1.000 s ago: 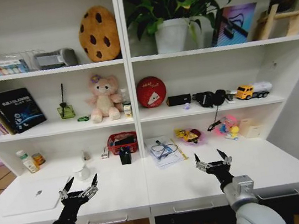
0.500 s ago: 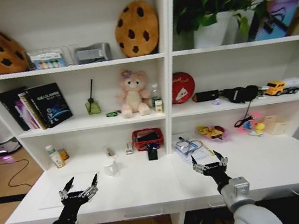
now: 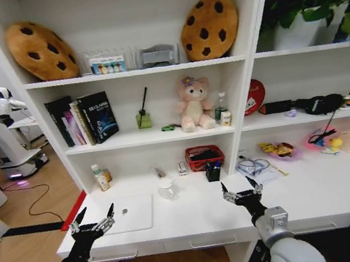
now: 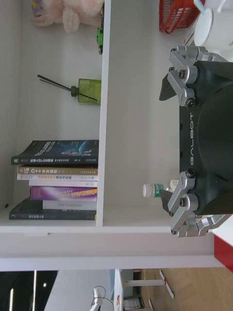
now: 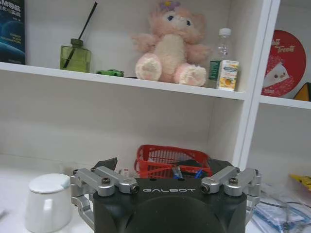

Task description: Organize the objects on the table.

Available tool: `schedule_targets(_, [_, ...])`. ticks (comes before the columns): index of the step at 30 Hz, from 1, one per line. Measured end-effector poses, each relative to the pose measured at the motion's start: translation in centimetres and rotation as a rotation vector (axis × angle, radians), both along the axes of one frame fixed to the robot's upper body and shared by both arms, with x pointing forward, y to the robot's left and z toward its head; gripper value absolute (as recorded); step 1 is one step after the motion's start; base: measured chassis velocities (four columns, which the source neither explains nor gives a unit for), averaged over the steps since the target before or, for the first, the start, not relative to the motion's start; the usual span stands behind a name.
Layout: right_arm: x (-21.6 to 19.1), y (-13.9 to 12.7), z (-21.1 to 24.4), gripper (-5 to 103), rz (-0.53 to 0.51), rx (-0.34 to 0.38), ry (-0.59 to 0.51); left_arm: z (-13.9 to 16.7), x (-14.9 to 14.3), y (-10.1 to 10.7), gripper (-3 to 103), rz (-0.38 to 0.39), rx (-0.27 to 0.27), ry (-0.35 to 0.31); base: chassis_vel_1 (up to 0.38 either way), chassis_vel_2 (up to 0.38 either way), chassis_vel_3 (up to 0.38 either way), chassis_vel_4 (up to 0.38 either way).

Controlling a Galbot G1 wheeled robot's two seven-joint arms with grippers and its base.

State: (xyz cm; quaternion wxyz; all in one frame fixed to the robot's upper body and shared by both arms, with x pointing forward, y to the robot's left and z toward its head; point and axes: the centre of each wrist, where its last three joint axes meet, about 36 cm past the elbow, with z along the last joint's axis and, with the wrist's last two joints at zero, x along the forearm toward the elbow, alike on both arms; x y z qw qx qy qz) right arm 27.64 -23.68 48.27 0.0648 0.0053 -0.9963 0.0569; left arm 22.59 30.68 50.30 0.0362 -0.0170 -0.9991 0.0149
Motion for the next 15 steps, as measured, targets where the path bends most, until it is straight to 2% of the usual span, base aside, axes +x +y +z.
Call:
schedule_targets(3, [0.1,-0.14,-0.29,100,-0.005,-0.003,0.007,0.0,0.0,0.0,100,0.0,0.0,0.0,0.224,0.068,-0.164,-0.195])
schedule_targets(6, [0.15,-0.15,-0.63,100,-0.01,-0.014,0.012,0.0,0.0,-0.01,100,0.0,0.0,0.0,0.088,-0.032,0.036,-0.033])
schedule_targets(15, [0.37,-0.1,-1.04,100,-0.011,-0.025,0.015,0.0,0.0,-0.02,100,-0.001,-0.001,0.0,-0.05,-0.019,0.051,0.03])
